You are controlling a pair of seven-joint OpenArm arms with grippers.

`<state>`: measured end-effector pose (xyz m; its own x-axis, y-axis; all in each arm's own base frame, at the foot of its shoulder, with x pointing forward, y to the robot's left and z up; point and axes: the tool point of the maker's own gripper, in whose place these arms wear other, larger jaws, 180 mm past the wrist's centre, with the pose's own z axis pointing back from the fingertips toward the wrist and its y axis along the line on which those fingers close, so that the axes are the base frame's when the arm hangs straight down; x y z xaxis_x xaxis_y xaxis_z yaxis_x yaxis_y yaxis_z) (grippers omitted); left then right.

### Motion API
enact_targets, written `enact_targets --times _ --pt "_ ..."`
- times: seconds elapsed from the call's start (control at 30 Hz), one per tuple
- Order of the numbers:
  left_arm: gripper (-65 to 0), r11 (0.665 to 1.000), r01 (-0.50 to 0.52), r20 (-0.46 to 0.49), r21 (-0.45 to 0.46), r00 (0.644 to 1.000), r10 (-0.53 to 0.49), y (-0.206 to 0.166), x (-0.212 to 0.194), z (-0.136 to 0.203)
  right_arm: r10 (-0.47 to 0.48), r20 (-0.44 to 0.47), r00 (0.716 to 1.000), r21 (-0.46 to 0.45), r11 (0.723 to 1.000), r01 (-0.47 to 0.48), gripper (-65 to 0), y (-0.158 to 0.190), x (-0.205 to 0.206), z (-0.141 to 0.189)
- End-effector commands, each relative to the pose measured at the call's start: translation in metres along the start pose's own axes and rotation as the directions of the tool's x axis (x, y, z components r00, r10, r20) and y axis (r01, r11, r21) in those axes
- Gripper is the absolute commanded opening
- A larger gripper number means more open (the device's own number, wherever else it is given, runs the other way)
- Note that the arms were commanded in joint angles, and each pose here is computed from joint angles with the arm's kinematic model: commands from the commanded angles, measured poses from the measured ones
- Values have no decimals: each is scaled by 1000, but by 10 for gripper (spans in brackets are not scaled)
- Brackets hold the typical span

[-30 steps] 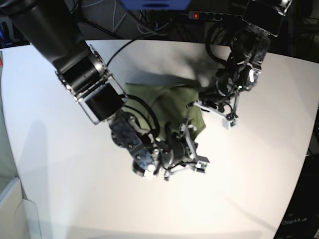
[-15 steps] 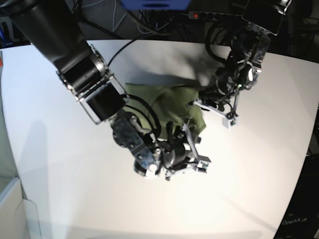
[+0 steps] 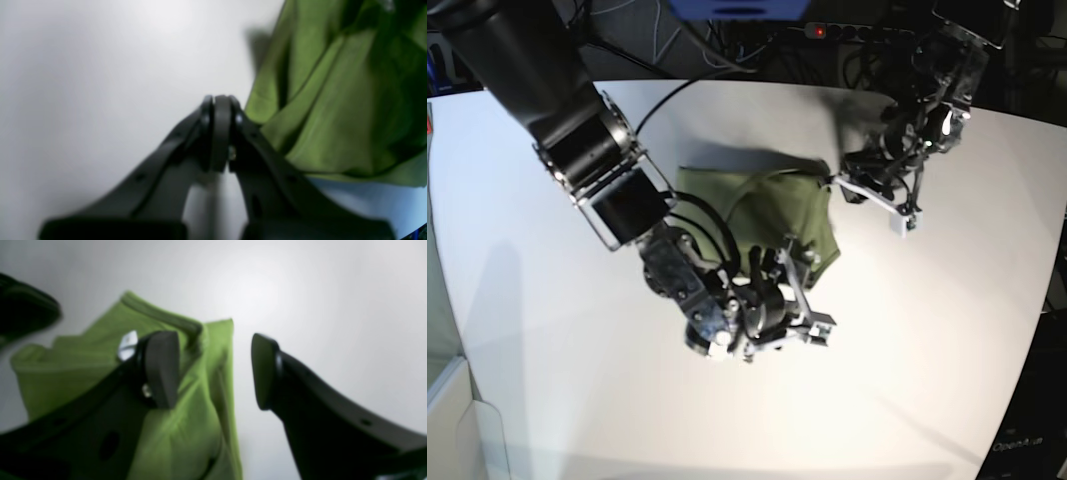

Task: Fold the T-shirt properly
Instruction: 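Open the left gripper and lift it away from the bundle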

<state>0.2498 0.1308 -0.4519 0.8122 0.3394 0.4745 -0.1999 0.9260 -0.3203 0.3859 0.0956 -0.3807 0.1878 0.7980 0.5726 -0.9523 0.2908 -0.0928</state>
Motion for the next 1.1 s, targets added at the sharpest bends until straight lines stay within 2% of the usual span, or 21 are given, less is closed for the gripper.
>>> enact_targets --times 0.0,0.13,0.27,0.53,0.63,0.7,0.83,1.07 --pt "-628 992 -5 -150 127 988 24 36 -43 5 30 59 998 -38 999 -28 -309 -15 23 14" --pt "-628 989 12 -178 149 984 14 48 -56 10 54 55 997 -67 996 -51 -309 -17 16 23" --pt "-628 988 13 -192 153 981 17 50 -62 11 122 39 992 -124 985 -117 -309 -17 21 36" --pt "-628 992 77 -264 98 963 -49 29 -92 10 257 -17 966 -268 930 -252 -309 -10 32 58" --pt "-628 993 86 -280 84 958 -59 24 -100 11 262 -71 962 -286 919 -272 -309 -11 18 56" --pt "-628 993 96 -291 74 954 -71 20 -105 11 255 -134 958 -291 914 -284 -309 -14 -6 54" --pt "-628 992 114 -319 56 944 -90 15 -116 12 247 -187 951 -292 910 -294 -318 -18 -33 55" --pt "-628 988 152 -354 21 926 -135 6 -132 15 235 -249 940 -304 902 -306 -543 -31 -58 65"
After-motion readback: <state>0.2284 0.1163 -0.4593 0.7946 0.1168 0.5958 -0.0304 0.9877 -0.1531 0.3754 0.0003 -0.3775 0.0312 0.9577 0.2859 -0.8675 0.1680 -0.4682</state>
